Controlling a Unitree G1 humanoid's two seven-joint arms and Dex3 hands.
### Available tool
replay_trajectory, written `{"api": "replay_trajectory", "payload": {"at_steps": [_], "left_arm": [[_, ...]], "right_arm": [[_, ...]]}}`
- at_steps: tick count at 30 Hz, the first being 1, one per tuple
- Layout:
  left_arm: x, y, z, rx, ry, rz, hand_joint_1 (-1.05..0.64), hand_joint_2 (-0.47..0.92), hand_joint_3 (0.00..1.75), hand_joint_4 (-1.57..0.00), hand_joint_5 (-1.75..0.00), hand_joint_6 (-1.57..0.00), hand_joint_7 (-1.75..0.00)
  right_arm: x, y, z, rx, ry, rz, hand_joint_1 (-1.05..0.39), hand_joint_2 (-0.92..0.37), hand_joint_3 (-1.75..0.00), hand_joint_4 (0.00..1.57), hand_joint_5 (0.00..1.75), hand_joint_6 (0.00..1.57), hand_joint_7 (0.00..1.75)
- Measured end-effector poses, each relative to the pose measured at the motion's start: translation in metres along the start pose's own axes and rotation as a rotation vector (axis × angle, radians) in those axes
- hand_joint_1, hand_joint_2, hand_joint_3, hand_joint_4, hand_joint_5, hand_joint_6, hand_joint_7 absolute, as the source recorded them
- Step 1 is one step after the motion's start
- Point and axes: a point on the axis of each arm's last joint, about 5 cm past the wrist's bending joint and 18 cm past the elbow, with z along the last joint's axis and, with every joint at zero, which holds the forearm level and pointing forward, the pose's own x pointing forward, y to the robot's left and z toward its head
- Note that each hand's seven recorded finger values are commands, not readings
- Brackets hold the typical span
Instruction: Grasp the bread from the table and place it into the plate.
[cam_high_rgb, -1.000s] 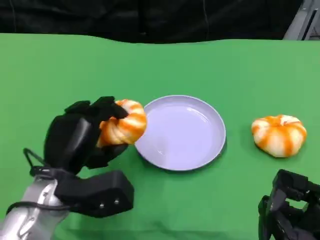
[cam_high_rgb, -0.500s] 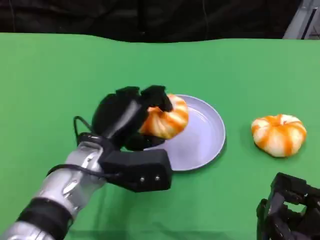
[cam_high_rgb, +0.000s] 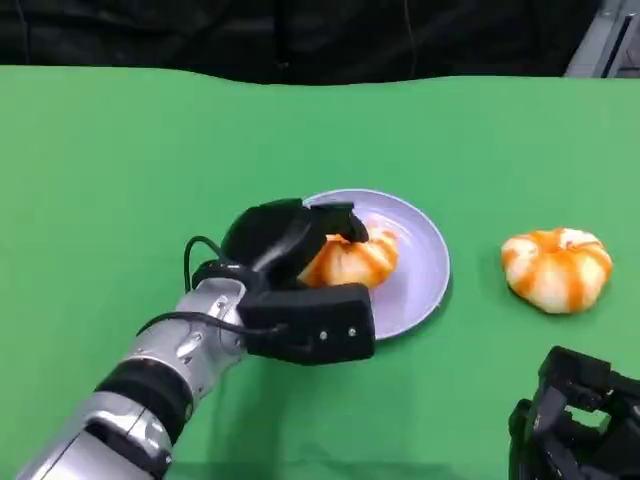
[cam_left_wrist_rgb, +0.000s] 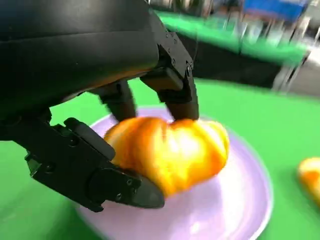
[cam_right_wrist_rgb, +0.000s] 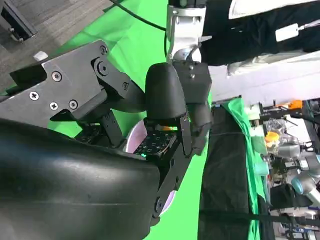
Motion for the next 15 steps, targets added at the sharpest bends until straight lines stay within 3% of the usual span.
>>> {"api": "replay_trajectory", "payload": {"at_steps": [5,15], "left_arm": [[-0.0016,0.0009,-0.0038,0.079,0.019,-0.089,-1.05,0.92,0.78,0.0,0.0,0.0,0.0],[-0.009,-0.0064,-0.0024,0.048,-0.004,-0.077,-1.05,0.92,0.9,0.0,0.0,0.0,0.0]], "right_arm": [[0.0002,0.0005,0.0,0.001,-0.001,0.0,-0.07,-0.6,-1.09,0.86,1.75,0.8,1.53],[-0.0003,0.0013,-0.0002,0.004,0.004,-0.007,-0.08,-0.58,-1.1,0.86,1.75,0.81,1.52]]}}
